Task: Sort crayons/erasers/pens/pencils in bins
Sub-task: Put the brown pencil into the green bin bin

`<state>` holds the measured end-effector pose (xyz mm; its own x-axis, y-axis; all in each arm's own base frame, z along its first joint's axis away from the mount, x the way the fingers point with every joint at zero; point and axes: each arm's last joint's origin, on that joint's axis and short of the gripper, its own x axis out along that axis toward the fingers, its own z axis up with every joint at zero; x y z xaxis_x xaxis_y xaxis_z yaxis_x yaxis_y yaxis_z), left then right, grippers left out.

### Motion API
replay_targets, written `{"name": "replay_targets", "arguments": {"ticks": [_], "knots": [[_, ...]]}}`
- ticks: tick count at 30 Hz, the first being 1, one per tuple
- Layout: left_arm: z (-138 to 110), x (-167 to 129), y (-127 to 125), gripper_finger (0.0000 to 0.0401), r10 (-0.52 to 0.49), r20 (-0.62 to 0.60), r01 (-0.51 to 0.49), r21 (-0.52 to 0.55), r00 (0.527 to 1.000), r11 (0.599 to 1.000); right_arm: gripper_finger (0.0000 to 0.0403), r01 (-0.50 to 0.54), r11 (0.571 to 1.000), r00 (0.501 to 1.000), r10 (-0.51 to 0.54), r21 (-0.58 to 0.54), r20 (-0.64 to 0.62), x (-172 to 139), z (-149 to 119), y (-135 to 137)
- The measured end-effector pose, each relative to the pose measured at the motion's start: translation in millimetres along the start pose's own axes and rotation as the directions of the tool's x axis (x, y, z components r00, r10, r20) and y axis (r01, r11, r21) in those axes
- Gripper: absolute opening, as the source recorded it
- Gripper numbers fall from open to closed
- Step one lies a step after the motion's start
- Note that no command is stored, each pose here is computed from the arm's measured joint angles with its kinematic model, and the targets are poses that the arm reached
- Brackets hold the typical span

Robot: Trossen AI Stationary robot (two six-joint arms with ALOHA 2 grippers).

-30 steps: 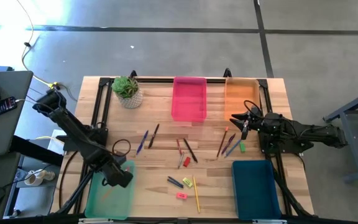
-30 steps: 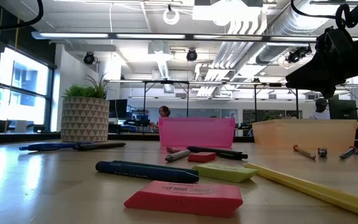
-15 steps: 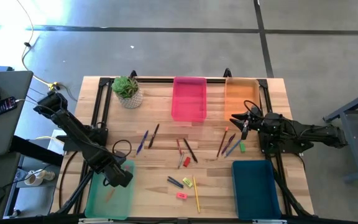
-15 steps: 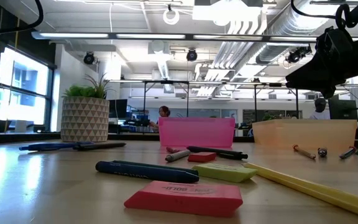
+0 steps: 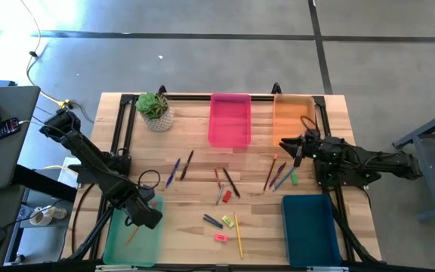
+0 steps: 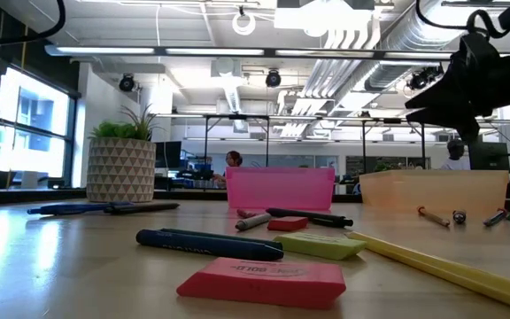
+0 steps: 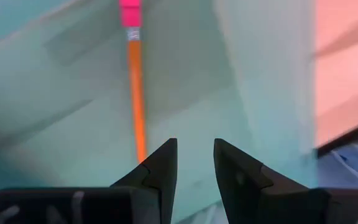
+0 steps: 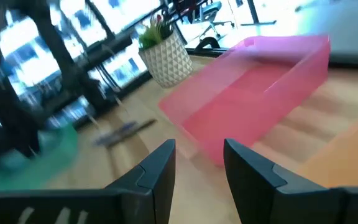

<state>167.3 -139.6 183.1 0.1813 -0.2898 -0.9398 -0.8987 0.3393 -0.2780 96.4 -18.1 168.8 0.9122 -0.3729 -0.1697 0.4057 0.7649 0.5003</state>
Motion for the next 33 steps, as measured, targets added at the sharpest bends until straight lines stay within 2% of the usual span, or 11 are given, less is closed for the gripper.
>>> {"name": "replay_targets", "arguments": {"ticks": [4,11,15,19,23,33], "knots": [[-0.8,-9.6,-4.1,0.0091,-0.105,0.020,0.104,0.014,0.994,0.994,0.0128,-0.001,0.988,1.000,0.001,0.152,0.002,0.0,0.2,0.1],[0.5,-38.0,-3.6,0.0091,-0.300,0.109,0.295,0.054,0.948,0.954,0.0128,-0.005,0.986,1.000,0.004,0.164,0.006,0.0,0.6,0.4],[5.1,-56.9,0.6,0.0091,-0.408,0.226,0.398,0.091,0.885,0.913,0.0128,-0.013,0.959,1.000,0.009,0.283,0.015,0.0,1.4,0.9],[17.4,-73.0,2.7,0.0090,-0.478,0.371,0.464,0.135,0.796,0.876,0.0128,-0.031,0.896,0.999,0.019,0.442,0.030,-0.1,3.0,1.9],[35.1,-82.5,2.6,0.0090,-0.481,0.490,0.464,0.166,0.727,0.870,0.0128,-0.048,0.848,0.999,0.029,0.528,0.045,-0.1,4.4,2.9],[82.7,-93.7,3.3,0.0090,-0.378,0.660,0.342,0.191,0.649,0.920,0.0128,-0.060,0.843,0.998,0.032,0.534,0.060,-0.2,5.8,3.5]]}}
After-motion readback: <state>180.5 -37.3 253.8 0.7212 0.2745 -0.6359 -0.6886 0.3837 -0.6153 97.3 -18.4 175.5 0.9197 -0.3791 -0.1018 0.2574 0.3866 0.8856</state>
